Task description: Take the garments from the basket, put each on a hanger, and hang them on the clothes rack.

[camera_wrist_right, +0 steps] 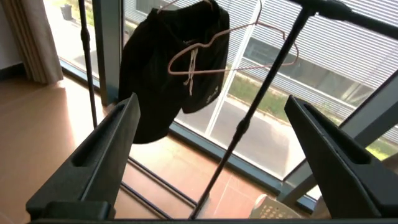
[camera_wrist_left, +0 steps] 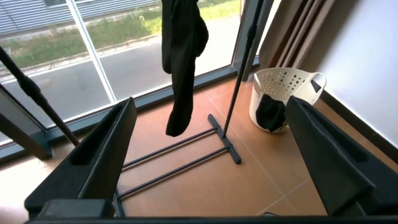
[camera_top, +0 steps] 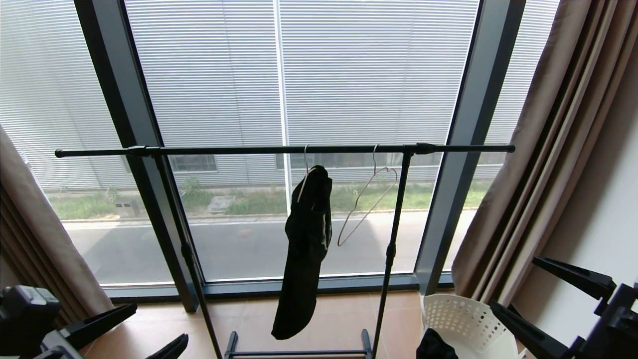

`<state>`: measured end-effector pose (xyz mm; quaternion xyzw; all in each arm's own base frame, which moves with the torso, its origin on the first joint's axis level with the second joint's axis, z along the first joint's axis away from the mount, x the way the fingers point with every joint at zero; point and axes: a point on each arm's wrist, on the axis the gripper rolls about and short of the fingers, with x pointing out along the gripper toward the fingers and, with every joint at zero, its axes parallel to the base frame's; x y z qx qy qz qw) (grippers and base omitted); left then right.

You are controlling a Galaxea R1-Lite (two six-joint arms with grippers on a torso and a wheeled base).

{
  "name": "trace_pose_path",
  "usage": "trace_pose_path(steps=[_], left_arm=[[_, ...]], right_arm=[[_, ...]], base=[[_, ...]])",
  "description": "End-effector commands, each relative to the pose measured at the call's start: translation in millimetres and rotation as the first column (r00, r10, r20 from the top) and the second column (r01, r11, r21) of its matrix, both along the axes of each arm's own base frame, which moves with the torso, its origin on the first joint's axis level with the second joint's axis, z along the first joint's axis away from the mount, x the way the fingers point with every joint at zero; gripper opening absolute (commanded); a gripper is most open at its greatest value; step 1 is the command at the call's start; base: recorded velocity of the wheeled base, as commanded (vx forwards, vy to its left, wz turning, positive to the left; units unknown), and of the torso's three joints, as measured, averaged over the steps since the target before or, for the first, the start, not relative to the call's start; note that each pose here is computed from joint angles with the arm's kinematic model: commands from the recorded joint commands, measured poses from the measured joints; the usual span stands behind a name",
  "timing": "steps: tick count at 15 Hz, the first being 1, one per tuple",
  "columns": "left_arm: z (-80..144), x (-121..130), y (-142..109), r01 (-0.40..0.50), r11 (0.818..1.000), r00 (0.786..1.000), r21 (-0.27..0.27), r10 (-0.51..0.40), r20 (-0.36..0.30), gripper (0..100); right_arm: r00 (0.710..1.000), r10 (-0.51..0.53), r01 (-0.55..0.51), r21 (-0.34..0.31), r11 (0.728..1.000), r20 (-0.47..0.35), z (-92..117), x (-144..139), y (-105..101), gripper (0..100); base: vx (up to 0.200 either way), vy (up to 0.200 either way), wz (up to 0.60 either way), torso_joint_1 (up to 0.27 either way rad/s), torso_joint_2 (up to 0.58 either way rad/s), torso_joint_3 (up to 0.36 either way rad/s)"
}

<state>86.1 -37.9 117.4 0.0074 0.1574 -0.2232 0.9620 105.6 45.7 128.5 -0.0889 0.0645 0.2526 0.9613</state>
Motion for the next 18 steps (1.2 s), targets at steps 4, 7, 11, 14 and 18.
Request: trace_pose_path(steps=[4,7,11,14,18], left_arm=[[-21.8,-57.9,24.7,-0.004,1.000,0.999,0.018,0.005,-0.037,100],[-33.0,-73.1,31.5,-0.034,0.999,0.998,0.026,0.036,-0.055,100],[-33.5,-71.0,32.4,-0.131,0.991,0.988,0.038,0.134,-0.075,100],[-33.7,-72.9,35.6,-0.284,0.955,0.957,0.086,0.287,-0.026,100],[-40.3,-91.5,37.4,-0.328,0.940,0.943,0.093,0.320,0.097,100]], right_arm=[[1.000,-0.003,0.003,-0.025,1.000,0.013,-21.5,-84.2,-34.4,100],[0.998,0.010,-0.013,-0.037,0.999,-0.064,-46.6,-107.3,-43.4,100],[0.992,-0.083,0.083,-0.005,0.997,-0.089,-47.5,-107.4,-44.0,100],[0.977,-0.215,0.214,0.043,0.976,0.008,-48.6,-116.2,-45.4,100],[0.950,-0.308,0.302,0.107,0.947,0.047,-48.9,-120.9,-45.2,100]], base=[[0.000,0.000,0.00,0.000,0.00,0.000],[0.000,0.000,0.00,0.000,0.00,0.000],[0.000,0.000,0.00,0.000,0.00,0.000],[0.000,0.000,0.00,0.000,0.00,0.000],[0.000,0.000,0.00,0.000,0.00,0.000]])
